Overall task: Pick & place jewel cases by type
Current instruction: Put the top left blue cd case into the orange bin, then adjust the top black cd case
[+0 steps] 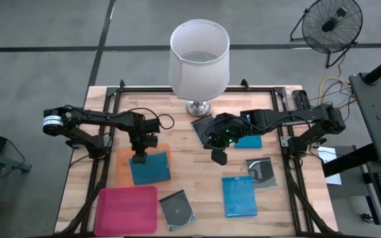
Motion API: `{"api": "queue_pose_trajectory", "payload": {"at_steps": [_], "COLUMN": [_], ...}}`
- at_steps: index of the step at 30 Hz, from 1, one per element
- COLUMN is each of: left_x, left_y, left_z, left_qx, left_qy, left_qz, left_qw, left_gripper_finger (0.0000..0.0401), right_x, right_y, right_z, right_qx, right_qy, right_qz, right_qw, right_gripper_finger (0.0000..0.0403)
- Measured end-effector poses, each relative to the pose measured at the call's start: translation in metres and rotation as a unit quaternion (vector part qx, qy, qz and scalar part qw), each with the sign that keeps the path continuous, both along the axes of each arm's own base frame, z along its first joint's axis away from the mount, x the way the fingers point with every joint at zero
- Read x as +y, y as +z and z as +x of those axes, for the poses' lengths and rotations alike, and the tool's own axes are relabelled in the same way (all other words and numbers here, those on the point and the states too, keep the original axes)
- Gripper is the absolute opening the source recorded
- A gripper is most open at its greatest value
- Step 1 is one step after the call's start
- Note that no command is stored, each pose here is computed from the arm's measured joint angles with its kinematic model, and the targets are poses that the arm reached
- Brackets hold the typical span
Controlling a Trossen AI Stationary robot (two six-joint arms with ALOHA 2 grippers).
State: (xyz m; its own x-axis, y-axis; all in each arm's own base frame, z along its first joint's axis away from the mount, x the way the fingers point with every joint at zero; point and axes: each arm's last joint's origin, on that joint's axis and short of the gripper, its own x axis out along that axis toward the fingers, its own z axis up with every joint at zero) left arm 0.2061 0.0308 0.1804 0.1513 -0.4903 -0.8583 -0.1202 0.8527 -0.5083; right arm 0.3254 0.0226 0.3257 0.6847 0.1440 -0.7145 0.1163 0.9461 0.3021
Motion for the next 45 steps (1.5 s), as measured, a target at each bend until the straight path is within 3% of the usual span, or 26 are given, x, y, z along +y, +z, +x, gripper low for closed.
{"api": "queue_pose_trajectory", "payload": {"at_steps": [16, 27, 36, 42, 45], "left_x": [0.003, 0.007, 0.011, 0.008, 0.006], "left_y": [0.013, 0.037, 0.079, 0.106, 0.112], "left_z": [0.001, 0.011, 0.033, 0.054, 0.063], "left_qx": [0.016, -0.002, -0.071, -0.196, -0.243], "left_qy": [-0.019, -0.022, 0.03, 0.024, 0.033], "left_qz": [0.045, 0.076, 0.072, -0.01, -0.014], "left_qw": [0.999, 0.997, 0.994, 0.98, 0.969], "left_gripper_finger": [0.0124, 0.0124, 0.0124, 0.0116, 0.0091], "right_x": [0.0, 0.0, 0.0, -0.001, -0.002], "right_y": [0.0, 0.0, -0.001, -0.007, -0.01], "right_z": [0.0, 0.0, -0.001, -0.007, -0.012], "right_qx": [0.0, -0.001, 0.004, 0.045, 0.075], "right_qy": [0.001, 0.004, 0.004, 0.0, -0.012], "right_qz": [-0.001, -0.004, -0.004, -0.021, -0.029], "right_qw": [1.0, 1.0, 1.0, 0.999, 0.997], "right_gripper_finger": [0.0008, 0.0008, 0.0008, 0.0008, 0.0008]}}
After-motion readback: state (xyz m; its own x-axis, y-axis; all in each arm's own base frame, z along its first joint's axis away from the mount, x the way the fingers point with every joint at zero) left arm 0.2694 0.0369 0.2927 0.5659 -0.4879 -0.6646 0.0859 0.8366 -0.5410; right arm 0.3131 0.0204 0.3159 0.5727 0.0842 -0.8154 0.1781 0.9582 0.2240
